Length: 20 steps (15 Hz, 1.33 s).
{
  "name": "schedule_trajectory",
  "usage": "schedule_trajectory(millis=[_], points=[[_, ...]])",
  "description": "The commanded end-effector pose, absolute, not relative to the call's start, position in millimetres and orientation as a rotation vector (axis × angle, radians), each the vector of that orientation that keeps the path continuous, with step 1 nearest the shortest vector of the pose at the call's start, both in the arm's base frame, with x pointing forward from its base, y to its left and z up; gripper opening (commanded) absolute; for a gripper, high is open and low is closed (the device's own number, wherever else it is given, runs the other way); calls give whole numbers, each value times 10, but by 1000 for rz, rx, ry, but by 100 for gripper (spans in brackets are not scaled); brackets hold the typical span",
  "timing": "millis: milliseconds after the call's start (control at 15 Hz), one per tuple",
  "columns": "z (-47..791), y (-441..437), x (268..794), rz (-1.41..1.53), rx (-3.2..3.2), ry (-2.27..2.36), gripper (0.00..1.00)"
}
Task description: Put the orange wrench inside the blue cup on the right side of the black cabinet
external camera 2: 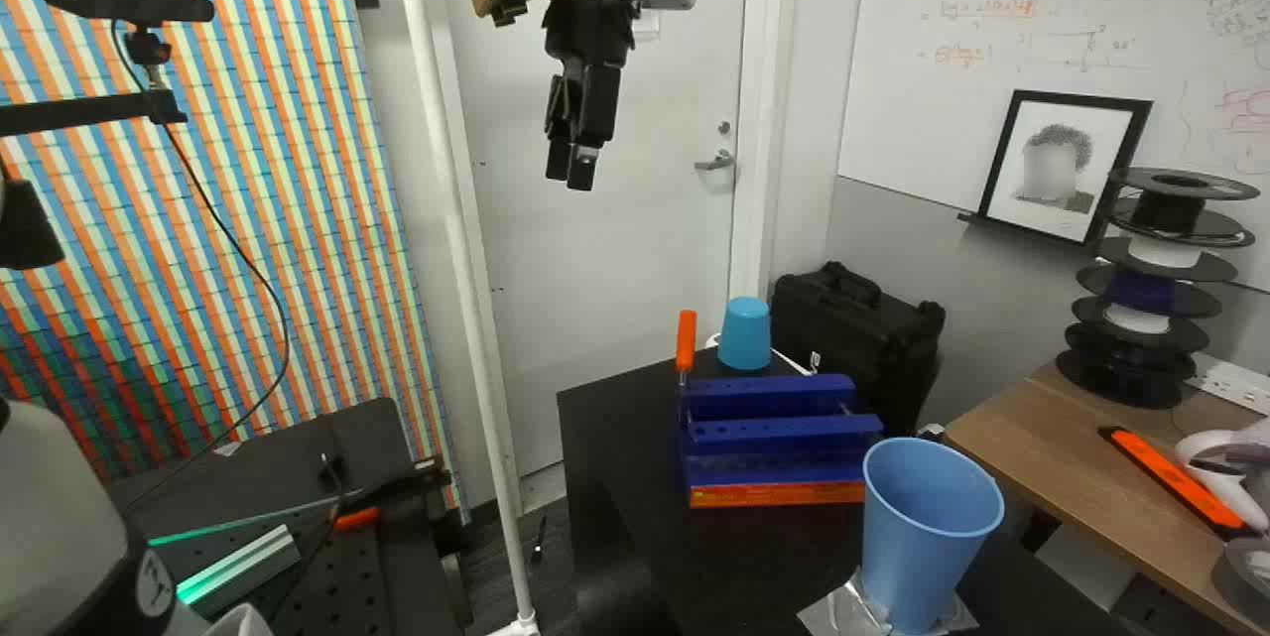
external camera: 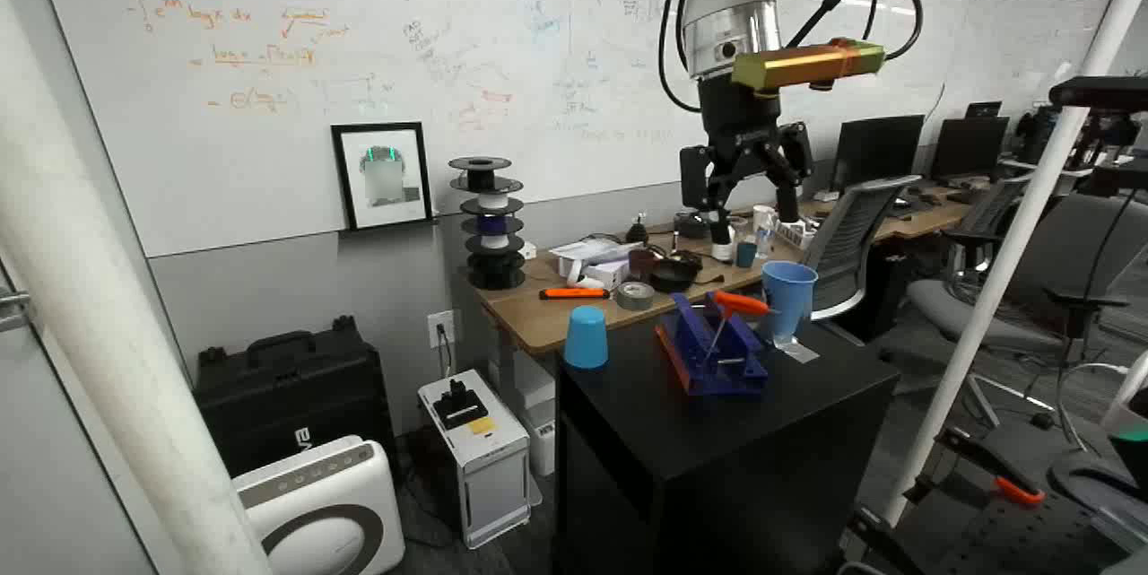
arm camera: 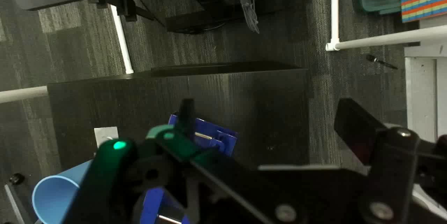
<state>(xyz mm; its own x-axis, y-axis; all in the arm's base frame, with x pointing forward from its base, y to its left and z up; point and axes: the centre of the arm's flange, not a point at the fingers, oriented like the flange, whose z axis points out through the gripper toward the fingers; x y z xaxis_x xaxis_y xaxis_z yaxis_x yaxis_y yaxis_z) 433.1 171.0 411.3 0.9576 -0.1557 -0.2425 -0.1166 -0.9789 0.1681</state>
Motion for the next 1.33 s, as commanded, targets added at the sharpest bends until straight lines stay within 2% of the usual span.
schedule_trajectory(millis=[0,467,867,1267], points=[[4128,1713,4338,-380,2959,-207,100],[4152,1718,4347,-372,2962,-207,100],[4008,1508,4607,-271,2781,271,100],[3385,1278,4998,-262,2716,727,100]])
